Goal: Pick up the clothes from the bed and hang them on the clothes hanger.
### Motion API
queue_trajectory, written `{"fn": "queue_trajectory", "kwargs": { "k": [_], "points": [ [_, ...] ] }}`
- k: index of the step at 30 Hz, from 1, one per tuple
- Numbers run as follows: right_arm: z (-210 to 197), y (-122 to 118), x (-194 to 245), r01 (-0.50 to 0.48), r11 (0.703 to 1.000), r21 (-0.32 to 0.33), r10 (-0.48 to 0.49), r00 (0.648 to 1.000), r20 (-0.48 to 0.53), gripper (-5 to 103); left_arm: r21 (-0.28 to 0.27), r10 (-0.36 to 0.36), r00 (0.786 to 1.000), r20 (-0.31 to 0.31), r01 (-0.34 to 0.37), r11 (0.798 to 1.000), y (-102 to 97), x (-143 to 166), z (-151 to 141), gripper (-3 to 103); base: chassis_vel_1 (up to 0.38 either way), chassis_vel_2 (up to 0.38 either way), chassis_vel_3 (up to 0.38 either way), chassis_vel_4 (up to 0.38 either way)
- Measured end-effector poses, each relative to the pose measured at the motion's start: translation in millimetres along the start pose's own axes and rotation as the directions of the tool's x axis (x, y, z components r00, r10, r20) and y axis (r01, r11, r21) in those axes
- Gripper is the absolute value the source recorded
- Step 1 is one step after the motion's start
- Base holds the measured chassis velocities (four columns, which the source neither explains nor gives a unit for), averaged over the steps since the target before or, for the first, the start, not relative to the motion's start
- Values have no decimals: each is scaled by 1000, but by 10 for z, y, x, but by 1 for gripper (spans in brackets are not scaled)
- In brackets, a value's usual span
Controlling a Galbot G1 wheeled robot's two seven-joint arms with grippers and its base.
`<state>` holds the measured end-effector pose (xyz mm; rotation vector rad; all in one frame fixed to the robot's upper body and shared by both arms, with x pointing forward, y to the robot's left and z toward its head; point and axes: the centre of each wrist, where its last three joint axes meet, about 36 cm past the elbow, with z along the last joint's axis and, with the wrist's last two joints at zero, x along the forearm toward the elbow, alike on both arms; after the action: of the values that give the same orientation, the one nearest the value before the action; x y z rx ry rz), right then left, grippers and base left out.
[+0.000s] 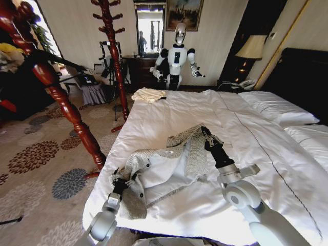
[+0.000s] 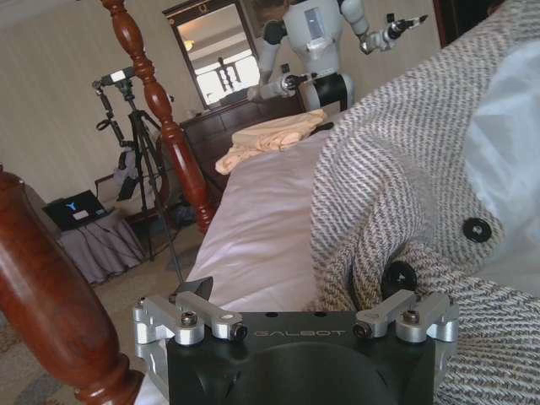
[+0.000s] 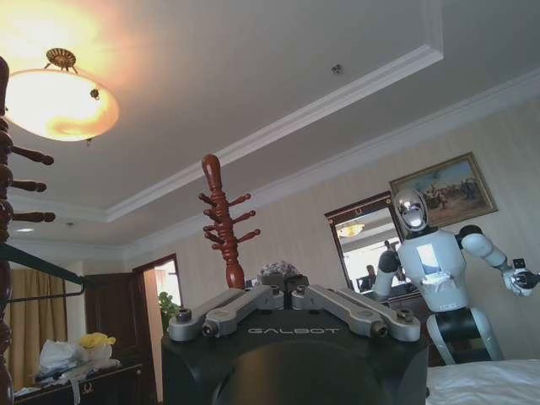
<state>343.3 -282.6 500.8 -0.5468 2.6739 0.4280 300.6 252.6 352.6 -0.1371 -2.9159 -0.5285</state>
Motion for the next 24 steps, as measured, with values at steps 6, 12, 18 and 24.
{"fn": "queue_trajectory", "kwargs": {
  "k": [6, 12, 18, 24],
  "points": [
    [-39, 10, -10, 0, 1000, 0, 0, 1000, 12, 0, 25, -44, 999, 25, 43, 999, 221, -45, -157, 100, 0, 0, 0, 0],
    [-64, 21, -19, 0, 1000, -2, 0, 1000, 21, 0, 35, -56, 996, 68, 53, 998, 518, -51, -260, 100, 0, 0, 0, 0],
    [-79, 42, -14, 3, 1000, -4, -3, 1000, 24, 0, 41, -56, 995, 87, 52, 998, 641, 12, -308, 100, 0, 0, 0, 0],
    [-93, 37, -35, 4, 1000, -3, -4, 1000, 31, 0, -25, 122, 969, 217, -119, 993, 460, 138, -279, 100, 0, 0, 0, 0]
  ]
}}
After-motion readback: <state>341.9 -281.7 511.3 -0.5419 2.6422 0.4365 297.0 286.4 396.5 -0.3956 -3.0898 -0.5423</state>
